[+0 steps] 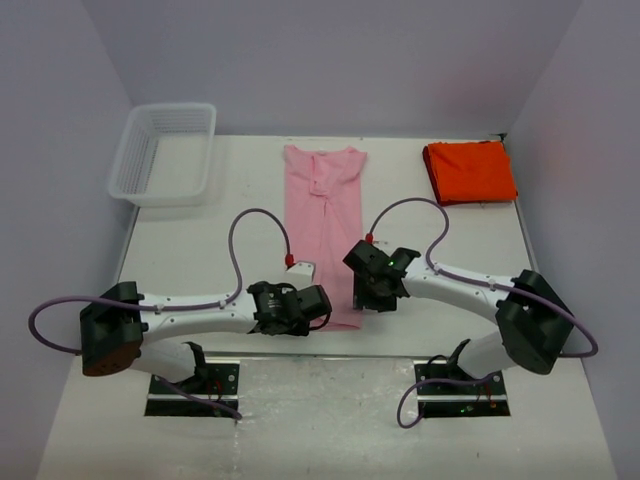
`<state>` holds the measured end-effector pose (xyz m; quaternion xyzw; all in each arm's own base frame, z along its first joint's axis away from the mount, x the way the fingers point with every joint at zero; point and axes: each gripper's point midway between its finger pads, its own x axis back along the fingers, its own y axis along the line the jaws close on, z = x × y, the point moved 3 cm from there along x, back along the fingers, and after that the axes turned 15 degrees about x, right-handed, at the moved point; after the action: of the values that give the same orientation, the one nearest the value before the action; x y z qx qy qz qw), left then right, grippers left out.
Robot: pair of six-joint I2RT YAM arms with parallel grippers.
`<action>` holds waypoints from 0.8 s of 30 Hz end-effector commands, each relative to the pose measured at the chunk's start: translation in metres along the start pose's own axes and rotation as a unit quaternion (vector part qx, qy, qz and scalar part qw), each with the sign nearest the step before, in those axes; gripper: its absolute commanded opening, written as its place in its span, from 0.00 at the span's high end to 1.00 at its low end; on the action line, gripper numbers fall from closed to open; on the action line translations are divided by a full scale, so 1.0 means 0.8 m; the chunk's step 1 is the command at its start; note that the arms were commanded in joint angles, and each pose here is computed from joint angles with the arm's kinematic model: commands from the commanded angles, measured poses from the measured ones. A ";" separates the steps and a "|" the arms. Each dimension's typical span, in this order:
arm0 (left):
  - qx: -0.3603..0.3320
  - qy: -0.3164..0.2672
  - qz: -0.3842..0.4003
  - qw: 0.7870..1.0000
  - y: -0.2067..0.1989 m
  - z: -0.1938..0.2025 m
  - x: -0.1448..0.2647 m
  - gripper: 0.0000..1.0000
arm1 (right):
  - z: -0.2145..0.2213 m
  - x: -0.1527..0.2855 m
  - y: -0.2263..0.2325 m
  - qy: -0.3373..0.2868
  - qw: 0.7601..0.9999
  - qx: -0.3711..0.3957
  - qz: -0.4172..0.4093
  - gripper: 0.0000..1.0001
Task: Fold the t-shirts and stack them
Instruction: Grab the bottom of the folded rectangular tshirt with both arms
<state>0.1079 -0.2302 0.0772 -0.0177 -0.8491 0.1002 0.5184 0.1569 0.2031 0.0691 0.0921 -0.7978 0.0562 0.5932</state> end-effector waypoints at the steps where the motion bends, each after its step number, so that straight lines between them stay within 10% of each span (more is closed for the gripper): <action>1: 0.007 -0.033 -0.013 0.999 -0.009 -0.016 0.002 0.61 | -0.007 0.009 -0.004 -0.020 1.000 -0.011 -0.001 0.46; 24: -0.028 -0.039 -0.079 0.996 -0.002 -0.012 -0.037 0.60 | -0.008 0.025 -0.018 -0.037 0.999 -0.024 -0.027 0.46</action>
<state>0.1198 -0.2337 0.0505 0.0271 -0.8568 0.0356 0.5137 0.1596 0.1892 0.0842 0.0943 -0.8121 0.0238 0.5753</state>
